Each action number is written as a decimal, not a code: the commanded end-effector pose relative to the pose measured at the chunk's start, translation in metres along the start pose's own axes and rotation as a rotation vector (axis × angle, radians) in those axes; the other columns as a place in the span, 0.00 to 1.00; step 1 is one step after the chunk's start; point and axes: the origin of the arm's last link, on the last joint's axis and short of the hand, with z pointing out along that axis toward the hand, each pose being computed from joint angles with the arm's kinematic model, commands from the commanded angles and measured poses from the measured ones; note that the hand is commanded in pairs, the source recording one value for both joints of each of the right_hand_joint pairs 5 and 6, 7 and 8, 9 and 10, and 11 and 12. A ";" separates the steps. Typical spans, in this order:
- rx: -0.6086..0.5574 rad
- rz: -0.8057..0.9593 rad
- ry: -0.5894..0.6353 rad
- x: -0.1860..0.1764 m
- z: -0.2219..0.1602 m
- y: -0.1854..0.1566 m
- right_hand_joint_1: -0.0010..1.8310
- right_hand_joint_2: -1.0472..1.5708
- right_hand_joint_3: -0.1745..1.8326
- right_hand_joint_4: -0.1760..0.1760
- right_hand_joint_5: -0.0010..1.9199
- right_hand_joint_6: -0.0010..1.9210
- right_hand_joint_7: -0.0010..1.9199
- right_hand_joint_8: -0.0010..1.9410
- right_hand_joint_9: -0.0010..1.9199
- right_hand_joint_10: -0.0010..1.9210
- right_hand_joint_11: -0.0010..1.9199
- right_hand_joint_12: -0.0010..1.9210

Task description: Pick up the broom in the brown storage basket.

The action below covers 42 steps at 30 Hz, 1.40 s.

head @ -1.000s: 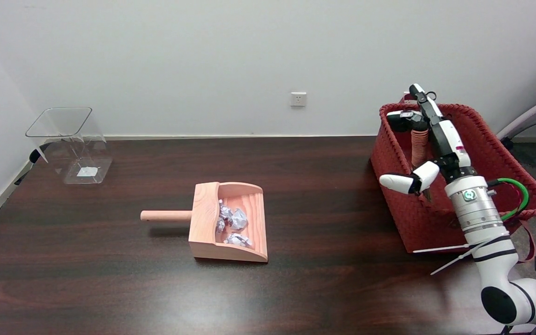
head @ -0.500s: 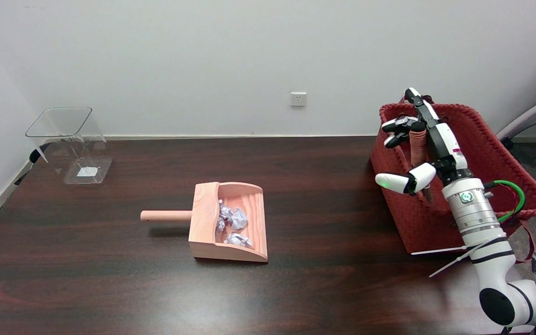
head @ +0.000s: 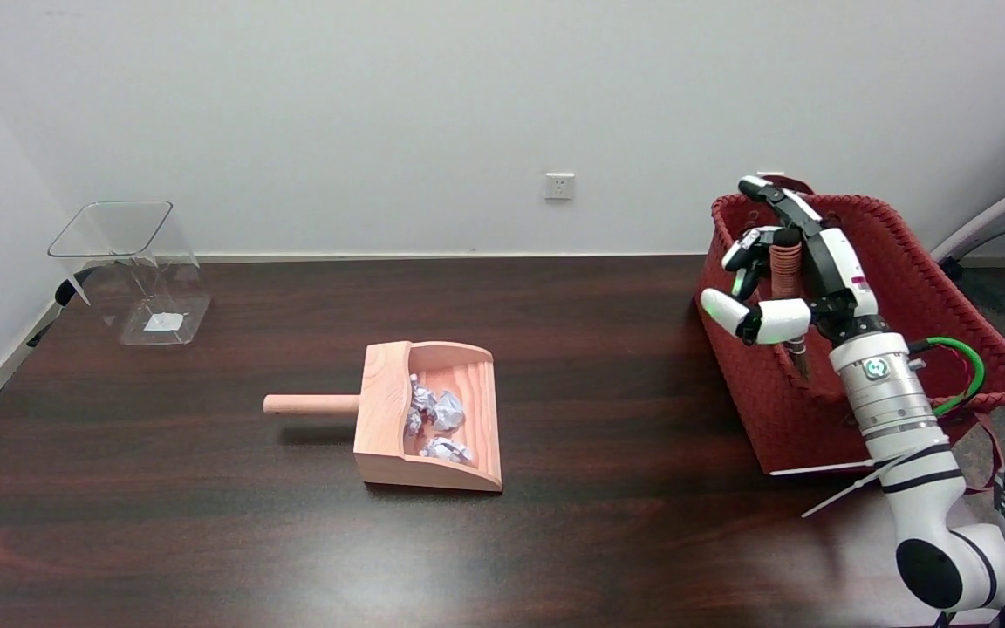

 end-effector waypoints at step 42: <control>0.115 0.062 0.043 -0.011 0.011 -0.019 0.77 0.65 0.63 0.50 1.00 1.00 1.00 0.99 1.00 1.00 0.92 0.92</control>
